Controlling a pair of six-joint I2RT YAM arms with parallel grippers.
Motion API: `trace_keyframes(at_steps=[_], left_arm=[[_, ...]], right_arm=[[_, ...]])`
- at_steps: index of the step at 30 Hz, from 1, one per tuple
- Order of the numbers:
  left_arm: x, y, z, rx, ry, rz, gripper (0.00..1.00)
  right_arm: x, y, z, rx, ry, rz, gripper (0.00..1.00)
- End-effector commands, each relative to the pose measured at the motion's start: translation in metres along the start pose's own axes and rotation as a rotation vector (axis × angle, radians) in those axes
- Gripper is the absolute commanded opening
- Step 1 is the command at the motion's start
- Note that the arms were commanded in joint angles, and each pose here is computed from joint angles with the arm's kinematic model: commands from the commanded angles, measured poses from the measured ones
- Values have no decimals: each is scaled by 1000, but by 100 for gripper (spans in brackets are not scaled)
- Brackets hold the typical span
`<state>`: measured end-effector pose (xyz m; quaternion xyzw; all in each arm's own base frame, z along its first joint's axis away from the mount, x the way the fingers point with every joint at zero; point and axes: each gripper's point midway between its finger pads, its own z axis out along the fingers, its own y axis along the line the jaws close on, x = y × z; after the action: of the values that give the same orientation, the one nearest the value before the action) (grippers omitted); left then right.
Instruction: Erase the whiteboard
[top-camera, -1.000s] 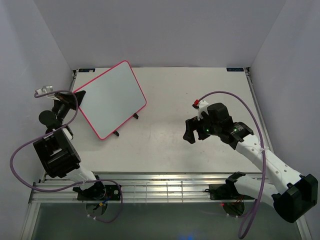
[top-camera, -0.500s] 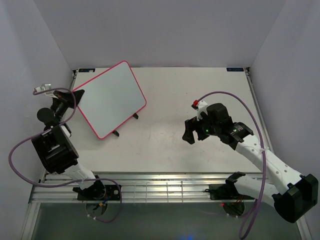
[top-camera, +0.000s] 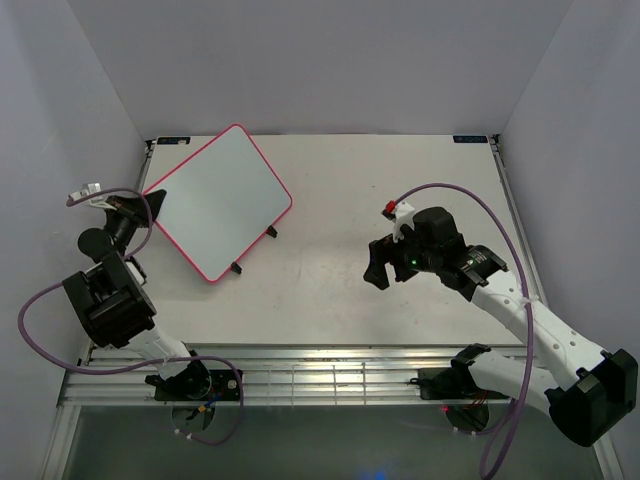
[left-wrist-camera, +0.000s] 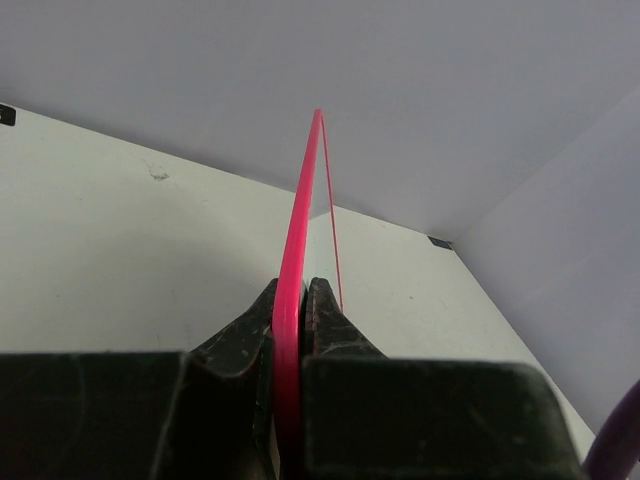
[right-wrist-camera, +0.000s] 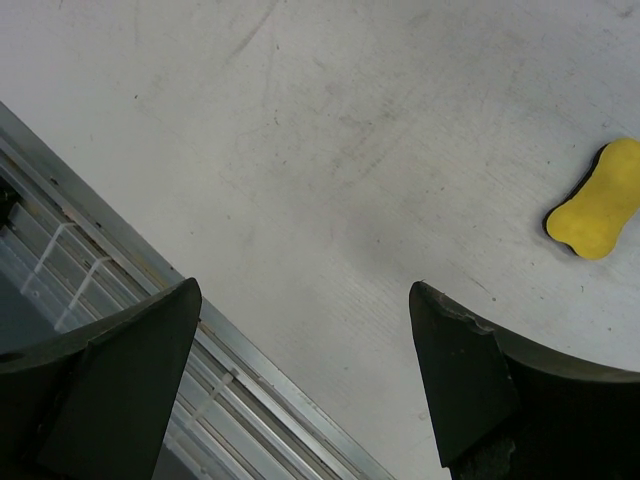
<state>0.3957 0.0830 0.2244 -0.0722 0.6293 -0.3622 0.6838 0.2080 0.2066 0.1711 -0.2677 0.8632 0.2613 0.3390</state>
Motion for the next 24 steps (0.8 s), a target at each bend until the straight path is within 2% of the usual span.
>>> trace_keyframes(at_steps=[1,5,12,23,24], left_arm=[[18,-19,-11,221,66,558,0],[17,-13,-16,192,57,562,0],[-4,-23,-7,236,47,589,0],[21,-13,-23,186,74,575,0],[21,-11,-25,171,68,571,3]], right_arm=[[-15,9,-4,-34,-67,-37,90],[-15,10,-3,-43,-66,-38,90],[-15,12,-4,-50,-73,-44,90],[-14,12,-6,-47,-84,-46,90],[-15,12,-7,-47,-87,-47,90]])
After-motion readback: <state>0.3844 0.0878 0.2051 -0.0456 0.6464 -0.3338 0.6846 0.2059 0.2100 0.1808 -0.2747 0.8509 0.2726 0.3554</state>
